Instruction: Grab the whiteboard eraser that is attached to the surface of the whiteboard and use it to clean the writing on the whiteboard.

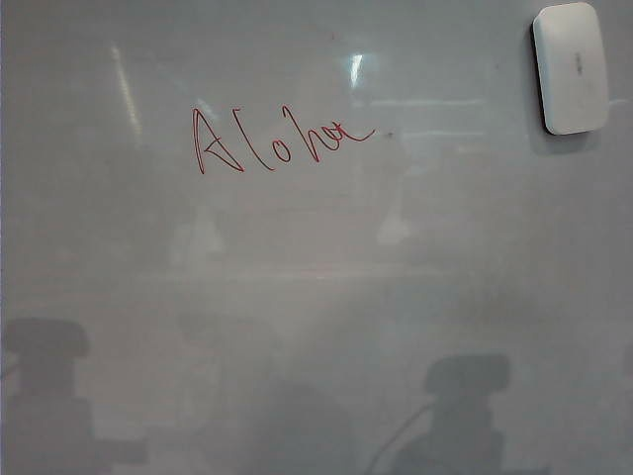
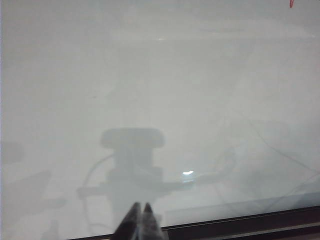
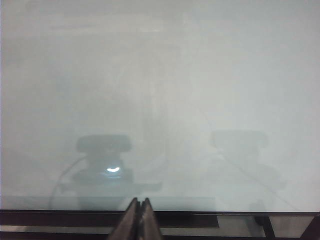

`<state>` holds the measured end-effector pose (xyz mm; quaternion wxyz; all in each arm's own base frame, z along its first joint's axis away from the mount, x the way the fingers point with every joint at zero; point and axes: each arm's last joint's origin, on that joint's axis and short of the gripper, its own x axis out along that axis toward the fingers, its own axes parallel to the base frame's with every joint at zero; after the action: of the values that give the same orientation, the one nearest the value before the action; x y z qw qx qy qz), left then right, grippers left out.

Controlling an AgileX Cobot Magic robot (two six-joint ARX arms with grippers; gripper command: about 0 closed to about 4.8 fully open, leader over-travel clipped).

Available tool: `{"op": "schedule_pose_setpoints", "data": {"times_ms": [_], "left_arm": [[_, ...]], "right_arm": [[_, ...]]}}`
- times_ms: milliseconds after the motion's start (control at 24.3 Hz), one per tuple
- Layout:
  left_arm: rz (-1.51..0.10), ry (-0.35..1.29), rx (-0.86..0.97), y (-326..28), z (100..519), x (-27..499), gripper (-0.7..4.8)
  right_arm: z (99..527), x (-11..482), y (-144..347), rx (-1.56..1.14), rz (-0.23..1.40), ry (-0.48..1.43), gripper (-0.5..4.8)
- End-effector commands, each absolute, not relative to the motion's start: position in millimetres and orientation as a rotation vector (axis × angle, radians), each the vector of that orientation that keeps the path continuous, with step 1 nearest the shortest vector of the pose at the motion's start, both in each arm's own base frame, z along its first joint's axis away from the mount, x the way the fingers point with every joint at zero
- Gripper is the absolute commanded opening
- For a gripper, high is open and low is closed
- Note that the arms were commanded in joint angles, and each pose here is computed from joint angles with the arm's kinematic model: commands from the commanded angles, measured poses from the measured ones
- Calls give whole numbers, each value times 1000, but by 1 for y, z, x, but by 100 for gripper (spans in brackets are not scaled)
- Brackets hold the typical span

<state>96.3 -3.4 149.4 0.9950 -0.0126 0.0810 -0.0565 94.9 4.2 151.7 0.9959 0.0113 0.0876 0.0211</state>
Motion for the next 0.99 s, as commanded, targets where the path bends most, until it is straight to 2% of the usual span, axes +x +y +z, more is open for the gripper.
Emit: {"op": "schedule_pose_setpoints", "data": {"times_ms": [41,452,576,781,987], "left_arm": [[-115,162,-25,-3,150,96,-4],[-116,162,-24,-4,150,96,-4],[-135,106,-31,-5,158,96,-4],[-247,-119,-20,-11,218,83,-5],[-406,-249,-59,-13,287,49,-5]], "right_arm": [[154,95,4,26,41,159,-5],[154,95,4,26,41,159,-5],[154,95,4,26,41,159,-5],[154,95,4,26,41,159,-5],[154,95,4,26,41,159,-5]]}}
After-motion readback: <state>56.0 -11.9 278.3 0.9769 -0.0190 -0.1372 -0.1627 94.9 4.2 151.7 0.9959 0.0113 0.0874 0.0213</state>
